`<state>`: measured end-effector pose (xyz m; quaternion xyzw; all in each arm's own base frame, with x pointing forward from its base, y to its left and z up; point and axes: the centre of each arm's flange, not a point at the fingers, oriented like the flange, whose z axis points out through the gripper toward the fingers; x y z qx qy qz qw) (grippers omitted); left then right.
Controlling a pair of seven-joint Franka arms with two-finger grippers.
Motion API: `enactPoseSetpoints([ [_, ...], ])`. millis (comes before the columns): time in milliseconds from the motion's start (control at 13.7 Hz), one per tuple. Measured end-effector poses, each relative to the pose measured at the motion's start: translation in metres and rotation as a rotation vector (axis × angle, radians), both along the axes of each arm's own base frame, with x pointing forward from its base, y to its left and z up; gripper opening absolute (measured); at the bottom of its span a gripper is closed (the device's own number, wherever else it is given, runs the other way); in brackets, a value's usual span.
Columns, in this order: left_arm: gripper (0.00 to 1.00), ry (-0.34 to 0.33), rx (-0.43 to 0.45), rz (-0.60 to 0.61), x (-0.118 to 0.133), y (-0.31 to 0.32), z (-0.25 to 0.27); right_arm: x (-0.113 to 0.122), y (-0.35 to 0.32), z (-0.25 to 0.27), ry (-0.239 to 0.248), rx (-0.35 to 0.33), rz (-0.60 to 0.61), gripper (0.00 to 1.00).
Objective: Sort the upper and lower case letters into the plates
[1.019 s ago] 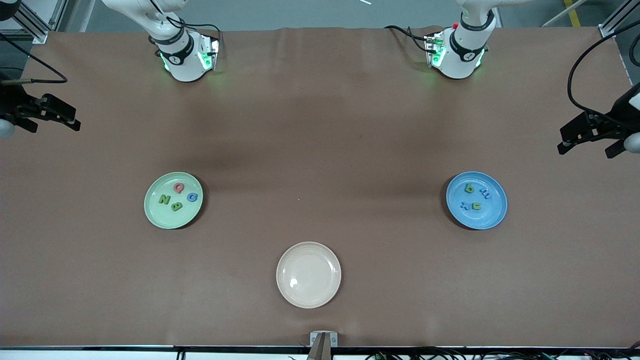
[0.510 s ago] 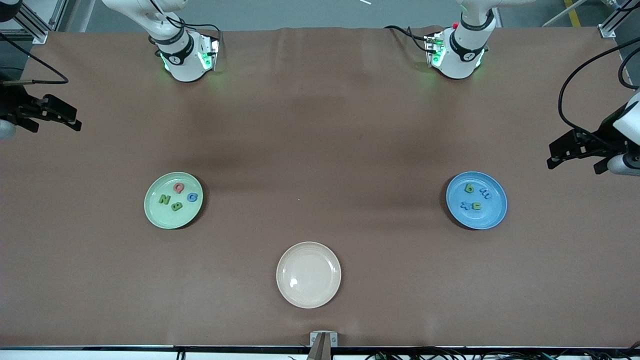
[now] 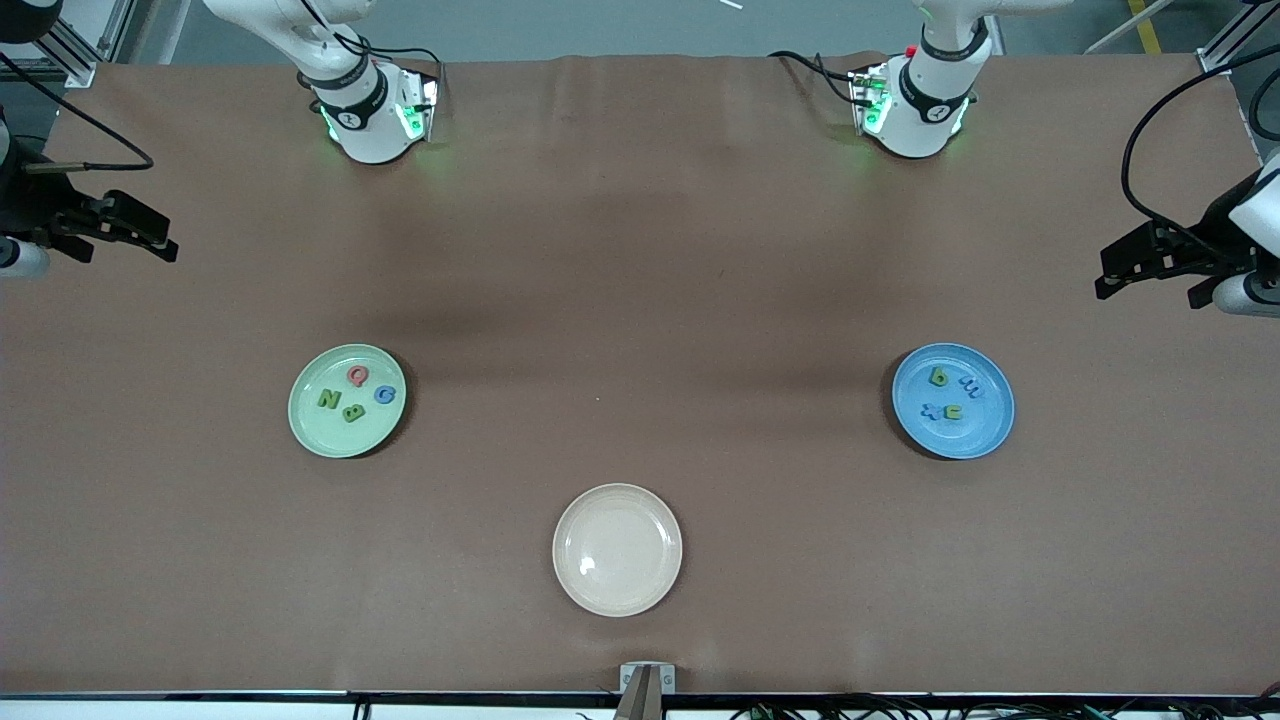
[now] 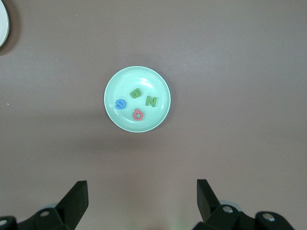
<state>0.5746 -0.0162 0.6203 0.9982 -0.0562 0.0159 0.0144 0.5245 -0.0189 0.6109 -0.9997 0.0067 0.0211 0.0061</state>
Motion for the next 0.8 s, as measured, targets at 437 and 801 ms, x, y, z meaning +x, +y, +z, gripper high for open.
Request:
enactPoseSetpoints([
  [437,1.00,-0.012,0.000,0.003,-0.004,0.002,0.007,0.000,-0.001,0.000,0.004,0.000,-0.003,1.00],
  [801,1.00,-0.022,-0.001,0.011,-0.016,0.006,0.016,0.000,-0.001,0.000,0.003,0.000,-0.003,1.00],
])
